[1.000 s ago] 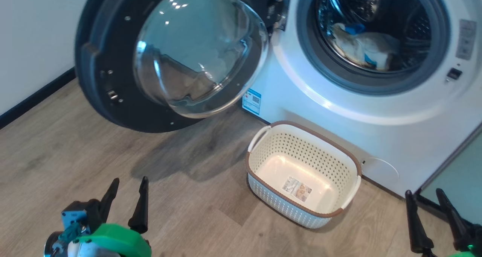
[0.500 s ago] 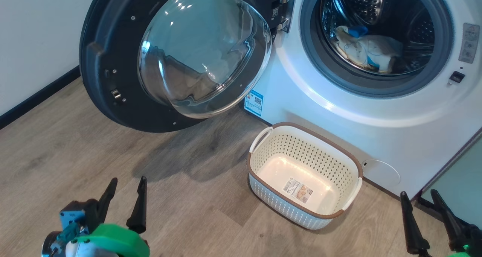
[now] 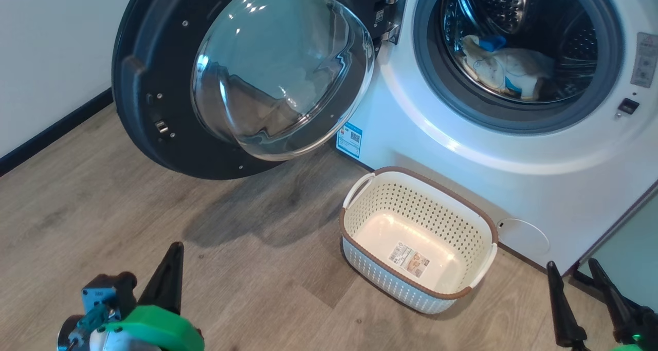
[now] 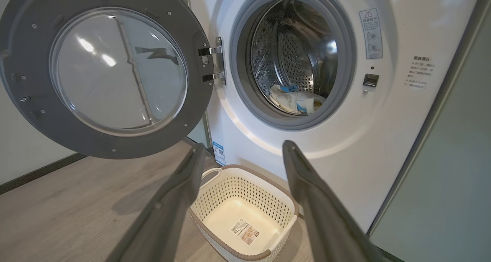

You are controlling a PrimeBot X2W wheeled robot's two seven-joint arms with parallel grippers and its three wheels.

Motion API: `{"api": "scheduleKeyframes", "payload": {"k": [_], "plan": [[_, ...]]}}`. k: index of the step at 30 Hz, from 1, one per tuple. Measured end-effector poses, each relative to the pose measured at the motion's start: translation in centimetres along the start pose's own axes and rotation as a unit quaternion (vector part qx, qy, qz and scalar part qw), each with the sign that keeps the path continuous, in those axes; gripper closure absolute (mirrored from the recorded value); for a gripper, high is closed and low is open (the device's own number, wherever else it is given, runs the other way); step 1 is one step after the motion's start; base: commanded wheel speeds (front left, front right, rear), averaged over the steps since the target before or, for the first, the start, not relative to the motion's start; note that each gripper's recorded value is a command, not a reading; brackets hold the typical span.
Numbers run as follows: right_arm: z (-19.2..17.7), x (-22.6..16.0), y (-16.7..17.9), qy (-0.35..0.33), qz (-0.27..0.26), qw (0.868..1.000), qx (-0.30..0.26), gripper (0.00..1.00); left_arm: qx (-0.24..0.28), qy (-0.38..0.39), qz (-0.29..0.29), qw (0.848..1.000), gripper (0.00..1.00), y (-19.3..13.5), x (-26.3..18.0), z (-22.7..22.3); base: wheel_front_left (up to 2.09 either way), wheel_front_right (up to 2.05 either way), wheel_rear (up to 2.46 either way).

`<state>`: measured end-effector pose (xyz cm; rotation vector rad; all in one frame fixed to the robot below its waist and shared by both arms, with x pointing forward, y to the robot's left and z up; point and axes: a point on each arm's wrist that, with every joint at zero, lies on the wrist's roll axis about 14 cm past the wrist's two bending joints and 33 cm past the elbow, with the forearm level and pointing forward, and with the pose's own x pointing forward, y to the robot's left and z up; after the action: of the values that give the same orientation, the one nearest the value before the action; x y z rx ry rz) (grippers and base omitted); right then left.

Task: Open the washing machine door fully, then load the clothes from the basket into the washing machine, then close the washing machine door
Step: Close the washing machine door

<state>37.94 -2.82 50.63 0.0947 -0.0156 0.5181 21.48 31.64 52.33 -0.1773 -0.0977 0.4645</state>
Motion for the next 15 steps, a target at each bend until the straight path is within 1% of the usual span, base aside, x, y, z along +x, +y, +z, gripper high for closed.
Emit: {"api": "scheduleKeyframes", "payload": {"k": [2,4,8,11,15], "plan": [[-0.1,0.1,0.1,0.001,0.001,1.000,0.000,0.00,-0.001,-0.002,-0.005,1.000,1.00,-0.1,0.0,0.1,0.00,0.00,0.00],[-0.1,0.2,0.2,0.001,0.004,1.000,0.001,0.00,-0.020,-0.018,-0.018,0.999,1.00,-0.6,0.0,1.3,0.00,0.00,0.00],[-0.1,0.5,0.5,0.003,0.009,1.000,0.001,0.00,-0.062,-0.069,-0.023,0.995,1.00,-0.3,0.4,4.8,0.00,0.00,0.00],[-0.1,0.7,0.6,0.002,0.012,1.000,0.002,0.00,-0.093,-0.135,-0.024,0.986,1.00,0.4,0.9,9.1,0.00,0.00,0.00],[-0.5,0.9,0.7,0.011,0.015,1.000,0.000,0.00,-0.116,-0.223,-0.043,0.967,1.00,1.3,1.5,15.0,0.00,0.00,0.00]]}}
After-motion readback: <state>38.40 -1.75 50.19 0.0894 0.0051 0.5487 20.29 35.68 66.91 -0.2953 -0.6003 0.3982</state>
